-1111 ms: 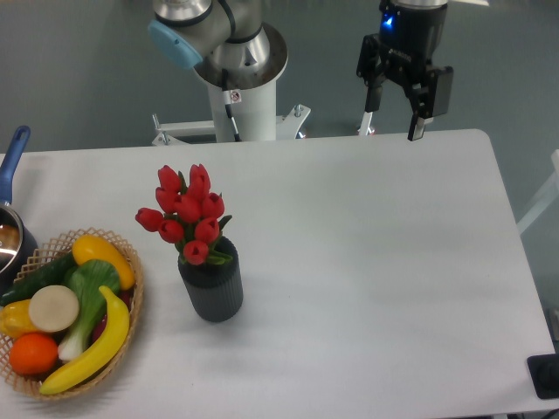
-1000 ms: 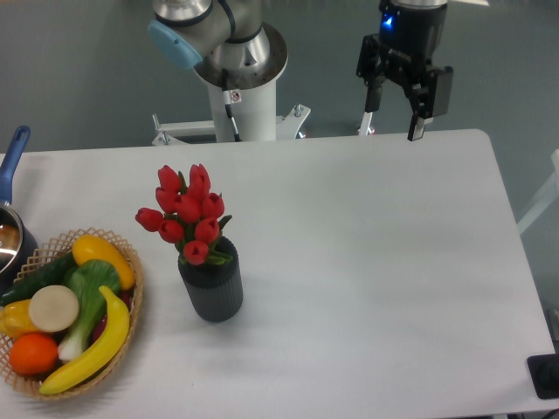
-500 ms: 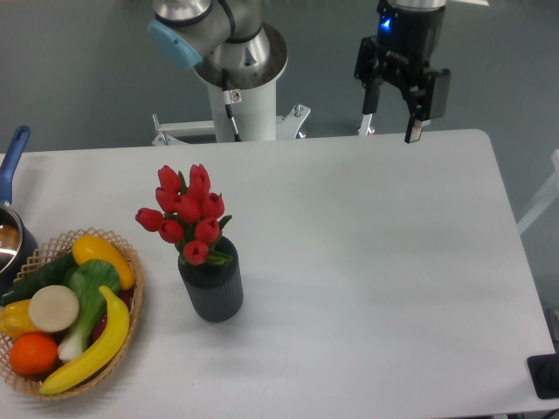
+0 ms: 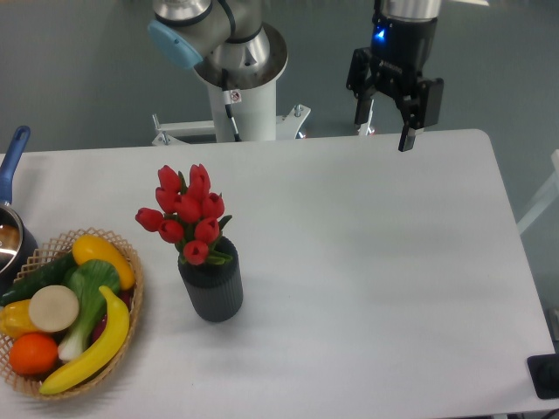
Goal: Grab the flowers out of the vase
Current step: 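Move the open gripper down toward the red tulips in the black vase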
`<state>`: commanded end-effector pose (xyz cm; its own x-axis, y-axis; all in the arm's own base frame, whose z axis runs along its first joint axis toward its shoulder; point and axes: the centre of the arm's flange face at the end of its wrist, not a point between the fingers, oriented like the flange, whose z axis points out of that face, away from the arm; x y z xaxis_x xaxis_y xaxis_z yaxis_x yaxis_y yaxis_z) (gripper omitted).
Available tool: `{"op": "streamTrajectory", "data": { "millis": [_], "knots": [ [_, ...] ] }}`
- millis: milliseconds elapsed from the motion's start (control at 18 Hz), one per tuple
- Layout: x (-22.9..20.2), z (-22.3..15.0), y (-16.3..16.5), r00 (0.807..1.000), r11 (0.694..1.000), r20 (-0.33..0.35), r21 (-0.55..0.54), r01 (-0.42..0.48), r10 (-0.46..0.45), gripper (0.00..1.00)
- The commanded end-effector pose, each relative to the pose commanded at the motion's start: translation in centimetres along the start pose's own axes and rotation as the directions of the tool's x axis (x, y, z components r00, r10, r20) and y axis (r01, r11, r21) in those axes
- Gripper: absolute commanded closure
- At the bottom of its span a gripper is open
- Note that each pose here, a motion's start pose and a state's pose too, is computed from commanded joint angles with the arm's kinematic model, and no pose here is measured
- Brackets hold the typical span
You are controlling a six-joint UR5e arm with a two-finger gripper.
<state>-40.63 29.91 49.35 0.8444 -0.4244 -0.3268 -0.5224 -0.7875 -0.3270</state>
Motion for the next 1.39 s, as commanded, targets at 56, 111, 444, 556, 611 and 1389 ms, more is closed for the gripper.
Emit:
{"op": "streamTrajectory", "data": {
  "millis": [56, 111, 444, 556, 611, 1389],
  "knots": [
    [0.1, 0.1, 0.0, 1.000, 1.000, -0.002, 0.003, 0.012, -0.012, 0.00],
    [0.0, 0.2, -0.2, 1.000, 0.999, -0.002, 0.018, 0.028, -0.028, 0.00],
    [1.5, 1.6, -1.2, 0.998, 0.993, 0.000, 0.107, 0.058, -0.058, 0.00],
    [2.1, 2.6, -1.2, 0.999, 0.993, 0.015, 0.109, 0.049, -0.051, 0.00],
    [2.4, 3.0, -1.5, 0.999, 0.993, 0.030, 0.114, 0.036, -0.040, 0.00],
    [3.6, 9.9, -4.9, 0.994, 0.950, -0.091, 0.298, 0.091, -0.067, 0.00]
  ]
}}
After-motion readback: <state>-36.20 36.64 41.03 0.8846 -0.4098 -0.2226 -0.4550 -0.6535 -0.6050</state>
